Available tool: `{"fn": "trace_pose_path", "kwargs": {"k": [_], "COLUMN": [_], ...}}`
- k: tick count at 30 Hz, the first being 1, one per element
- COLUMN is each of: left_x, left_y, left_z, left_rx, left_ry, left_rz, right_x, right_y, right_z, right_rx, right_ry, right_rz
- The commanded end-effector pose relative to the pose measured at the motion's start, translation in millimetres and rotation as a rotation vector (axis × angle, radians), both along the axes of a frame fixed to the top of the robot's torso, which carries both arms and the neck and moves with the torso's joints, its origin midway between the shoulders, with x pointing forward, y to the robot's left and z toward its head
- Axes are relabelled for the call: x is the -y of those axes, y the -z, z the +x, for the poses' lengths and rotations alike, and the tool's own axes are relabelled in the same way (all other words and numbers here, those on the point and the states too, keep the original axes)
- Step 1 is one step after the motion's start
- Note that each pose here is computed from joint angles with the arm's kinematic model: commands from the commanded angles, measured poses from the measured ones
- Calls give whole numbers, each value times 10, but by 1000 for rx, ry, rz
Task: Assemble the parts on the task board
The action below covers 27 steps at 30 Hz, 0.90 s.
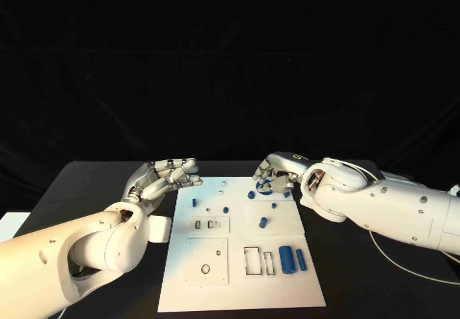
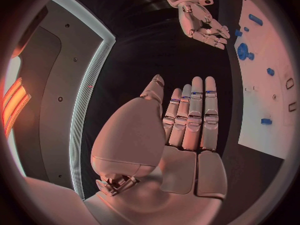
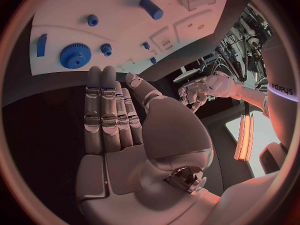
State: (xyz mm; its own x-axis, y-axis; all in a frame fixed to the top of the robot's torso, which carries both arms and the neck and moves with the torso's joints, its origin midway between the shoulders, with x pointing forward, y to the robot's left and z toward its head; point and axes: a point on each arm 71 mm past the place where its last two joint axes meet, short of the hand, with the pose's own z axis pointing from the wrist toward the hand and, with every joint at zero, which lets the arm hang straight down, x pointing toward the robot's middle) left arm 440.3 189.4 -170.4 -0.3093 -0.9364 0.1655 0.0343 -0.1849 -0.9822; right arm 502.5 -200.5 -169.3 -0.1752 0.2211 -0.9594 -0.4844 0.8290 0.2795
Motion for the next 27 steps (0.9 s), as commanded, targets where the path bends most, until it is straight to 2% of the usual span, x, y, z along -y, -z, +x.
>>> {"fn": "trace_pose_path", "kwargs": {"k": [1, 5, 10, 27], "left_x": [75, 124, 160, 151], "left_y": [-59, -120, -159, -170], "left_z": [-66, -124, -173, -192], "left_rx": [-17, -20, -25, -38], "left_ry": [59, 83, 101, 104], "left_rz": [-43, -57, -69, -72], "right_x": [-11, -34, -52, -71], "right_y": [48, 56, 52, 13], "right_z": [11, 33, 56, 130], "right_rx": [4, 1, 4, 20], "right_ry": [10, 11, 13, 28], "right_rz": [-166, -196, -216, -235]}}
